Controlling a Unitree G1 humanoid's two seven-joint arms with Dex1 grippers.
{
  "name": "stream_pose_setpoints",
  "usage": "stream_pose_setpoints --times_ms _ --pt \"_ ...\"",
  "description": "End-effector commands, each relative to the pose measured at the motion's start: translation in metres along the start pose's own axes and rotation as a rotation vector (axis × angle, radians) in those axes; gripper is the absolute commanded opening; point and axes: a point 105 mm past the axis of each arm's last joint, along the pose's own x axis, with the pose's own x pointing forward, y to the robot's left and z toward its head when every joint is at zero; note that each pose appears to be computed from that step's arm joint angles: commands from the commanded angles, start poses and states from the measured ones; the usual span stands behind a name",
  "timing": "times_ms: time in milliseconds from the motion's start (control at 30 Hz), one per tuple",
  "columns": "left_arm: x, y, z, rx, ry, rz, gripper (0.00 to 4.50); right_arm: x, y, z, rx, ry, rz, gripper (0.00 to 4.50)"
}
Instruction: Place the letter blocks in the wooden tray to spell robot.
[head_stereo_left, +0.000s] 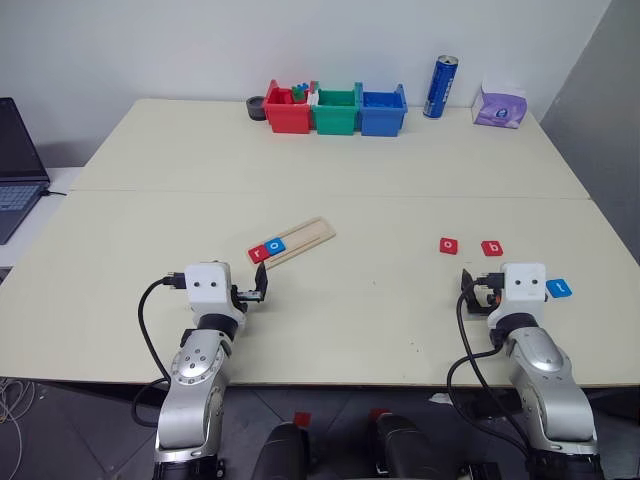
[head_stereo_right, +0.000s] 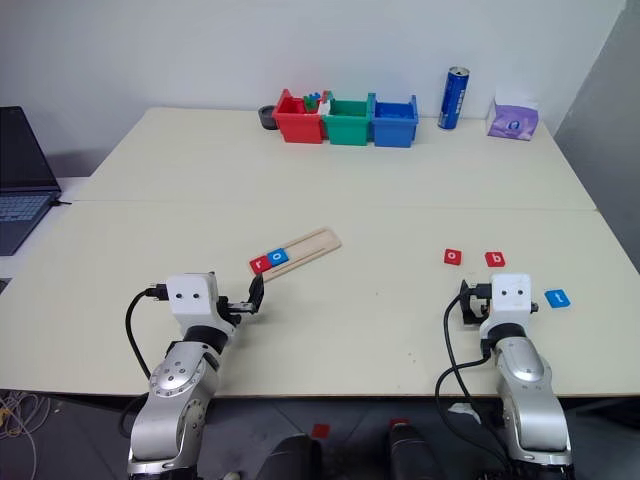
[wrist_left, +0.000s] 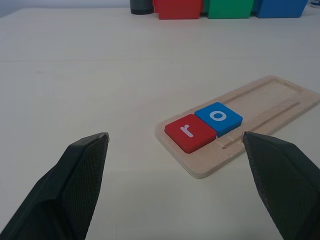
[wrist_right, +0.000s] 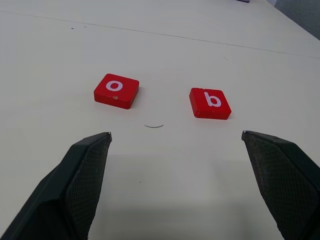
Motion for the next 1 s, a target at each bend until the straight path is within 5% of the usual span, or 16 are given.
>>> stream_pose_setpoints --times_ms 33,733,1000 --pt "-0.002 -0.001 0.015 0.000 -0.055 -0.007 4.50 -0.002 -0.005 0.014 -0.010 -0.053 -0.025 4.44" --pt "0.003 0.002 0.020 -0.033 -0.075 -0.017 4.50 0.001 -0.003 0.032 -0.013 -0.118 -0.017 4.44" --pt "0.021 0.009 0.041 0.015 -0.102 -0.241 4.50 -0.003 0.041 0.060 0.001 -0.143 0.391 4.44"
